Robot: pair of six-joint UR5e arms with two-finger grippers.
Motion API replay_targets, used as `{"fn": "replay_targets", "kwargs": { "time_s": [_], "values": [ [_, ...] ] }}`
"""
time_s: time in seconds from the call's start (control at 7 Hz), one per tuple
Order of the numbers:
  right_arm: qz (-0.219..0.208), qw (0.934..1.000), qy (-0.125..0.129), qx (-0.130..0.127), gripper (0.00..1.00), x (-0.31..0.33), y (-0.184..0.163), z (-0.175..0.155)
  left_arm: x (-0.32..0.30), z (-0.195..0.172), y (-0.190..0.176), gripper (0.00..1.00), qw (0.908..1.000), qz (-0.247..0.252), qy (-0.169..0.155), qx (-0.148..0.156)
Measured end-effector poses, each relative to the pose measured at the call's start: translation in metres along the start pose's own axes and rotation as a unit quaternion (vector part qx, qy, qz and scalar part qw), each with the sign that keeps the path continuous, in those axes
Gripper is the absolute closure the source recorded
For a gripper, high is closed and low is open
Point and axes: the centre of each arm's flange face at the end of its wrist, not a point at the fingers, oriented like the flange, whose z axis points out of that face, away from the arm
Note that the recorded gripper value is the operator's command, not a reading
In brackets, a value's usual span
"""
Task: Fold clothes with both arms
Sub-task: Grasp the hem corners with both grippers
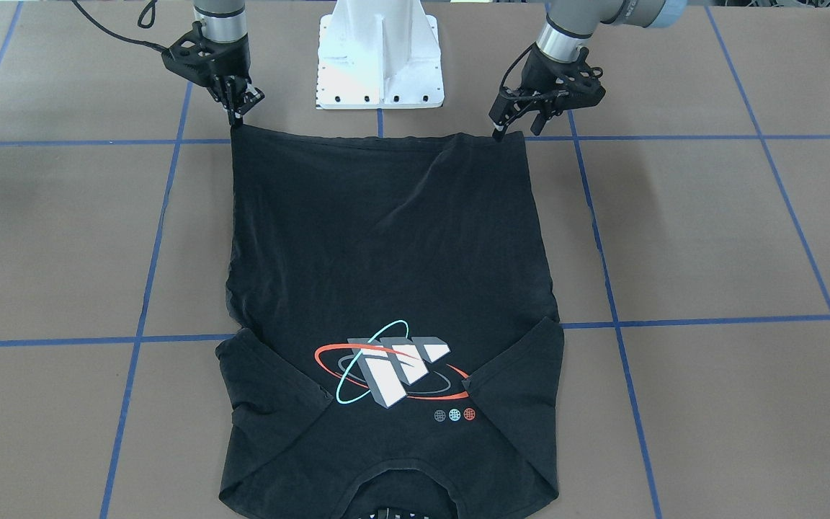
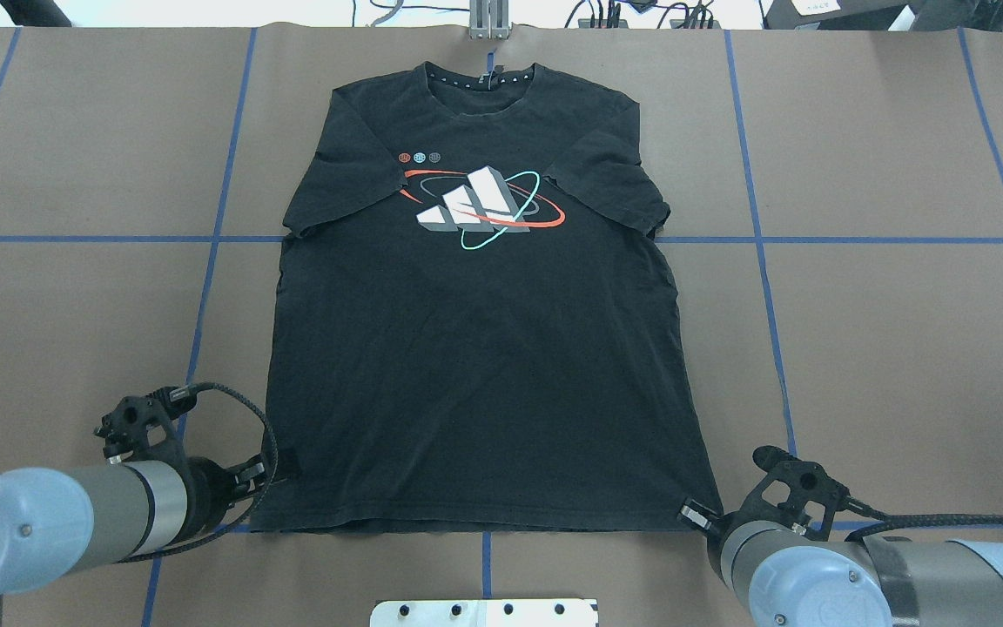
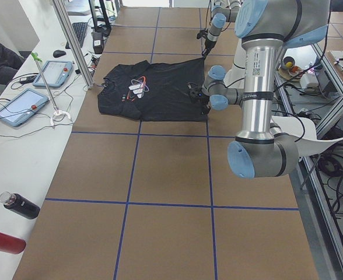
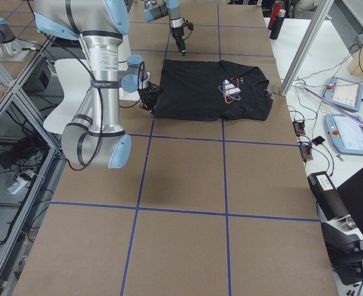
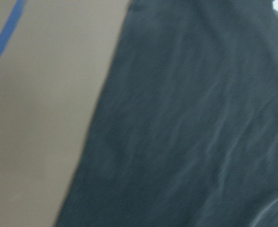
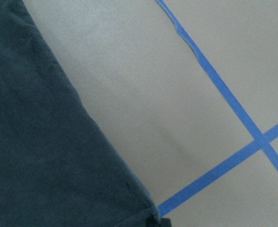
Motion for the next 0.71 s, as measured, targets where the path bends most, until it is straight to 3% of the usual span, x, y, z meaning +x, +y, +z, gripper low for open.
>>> {"fn": "replay_targets", "kwargs": {
  "time_s": [0.43, 0.71],
  "values": [
    [0.000, 1.0000, -0.002, 0.000, 1.00, -0.001, 0.000, -0.001, -0.025, 0.017, 0.034, 0.22, 0.9995, -0.025, -0.012, -0.014],
    [0.000, 1.0000, -0.003, -0.001, 1.00, -0.001, 0.000, -0.003, -0.031, 0.028, 0.036, 0.41, 0.9993, -0.026, -0.022, -0.013]
  ]
}}
